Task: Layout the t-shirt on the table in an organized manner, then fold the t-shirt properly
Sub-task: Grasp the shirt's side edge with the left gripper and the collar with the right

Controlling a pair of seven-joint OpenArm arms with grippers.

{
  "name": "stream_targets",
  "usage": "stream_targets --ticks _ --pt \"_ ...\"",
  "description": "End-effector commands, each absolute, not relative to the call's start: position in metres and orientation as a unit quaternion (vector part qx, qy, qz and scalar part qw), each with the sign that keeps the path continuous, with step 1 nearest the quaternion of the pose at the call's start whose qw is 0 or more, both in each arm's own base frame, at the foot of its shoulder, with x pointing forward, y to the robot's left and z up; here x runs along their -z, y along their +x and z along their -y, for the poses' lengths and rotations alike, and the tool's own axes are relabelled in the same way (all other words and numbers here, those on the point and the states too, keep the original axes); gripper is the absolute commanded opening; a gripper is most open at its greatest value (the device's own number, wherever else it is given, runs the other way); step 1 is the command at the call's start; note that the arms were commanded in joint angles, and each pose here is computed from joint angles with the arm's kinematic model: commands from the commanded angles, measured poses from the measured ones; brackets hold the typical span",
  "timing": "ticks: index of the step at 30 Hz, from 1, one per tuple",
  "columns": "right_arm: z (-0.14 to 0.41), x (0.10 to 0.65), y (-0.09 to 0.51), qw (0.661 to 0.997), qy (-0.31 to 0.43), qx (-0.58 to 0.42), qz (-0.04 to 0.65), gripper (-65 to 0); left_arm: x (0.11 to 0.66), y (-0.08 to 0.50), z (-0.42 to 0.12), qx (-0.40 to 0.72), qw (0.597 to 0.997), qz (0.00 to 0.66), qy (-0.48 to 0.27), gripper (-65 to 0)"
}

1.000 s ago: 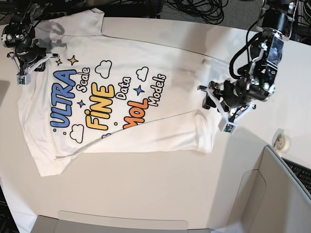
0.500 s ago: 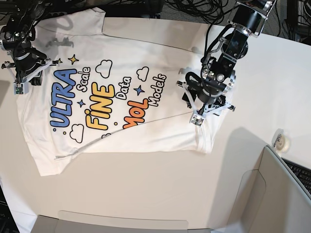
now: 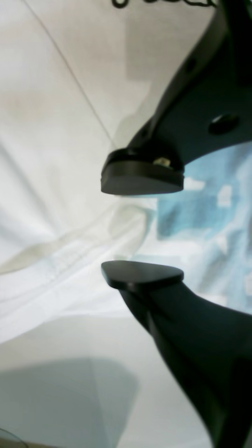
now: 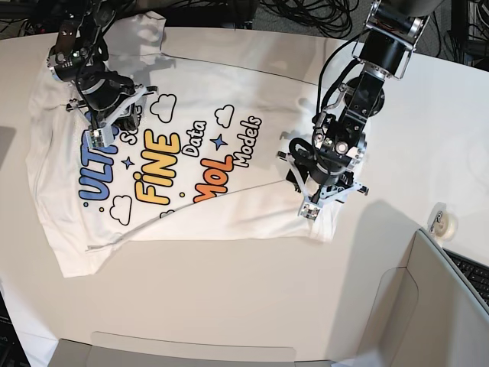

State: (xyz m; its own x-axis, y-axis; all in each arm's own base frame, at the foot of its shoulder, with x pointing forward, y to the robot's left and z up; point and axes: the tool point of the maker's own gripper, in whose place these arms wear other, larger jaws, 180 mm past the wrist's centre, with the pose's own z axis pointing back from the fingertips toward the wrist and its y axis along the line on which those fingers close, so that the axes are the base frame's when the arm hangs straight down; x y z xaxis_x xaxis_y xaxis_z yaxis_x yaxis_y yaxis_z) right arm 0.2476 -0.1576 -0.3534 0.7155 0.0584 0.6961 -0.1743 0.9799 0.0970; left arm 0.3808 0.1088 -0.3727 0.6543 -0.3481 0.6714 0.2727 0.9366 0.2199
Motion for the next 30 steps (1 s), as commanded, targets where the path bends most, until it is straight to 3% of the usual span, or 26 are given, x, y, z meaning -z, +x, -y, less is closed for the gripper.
stream_targets --ticks 1,7,15,23,30 --pt "0.149 0.344 0.254 0.914 0.087 -0.070 0.391 -59.9 0.360 0.390 -0.108 0.170 0.899 0.400 0.053 -35.7" --pt "0.137 0.346 0.252 0.913 0.098 -0.084 0.386 -59.9 0.379 0.386 -0.107 0.164 0.910 0.377 0.050 -38.8" --pt "0.123 0.366 0.243 0.923 0.105 -0.105 0.354 -60.0 0.372 0.392 -0.096 0.157 0.909 0.386 0.038 -64.2" --pt "0.132 0.408 0.206 0.948 0.020 -0.166 0.272 -60.1 0.283 0.438 -0.083 0.159 0.858 0.487 0.035 -65.0" --pt "0.143 0.416 0.188 0.953 0.009 -0.177 0.247 -60.1 0.284 0.477 -0.089 0.144 0.871 0.466 0.050 -64.2"
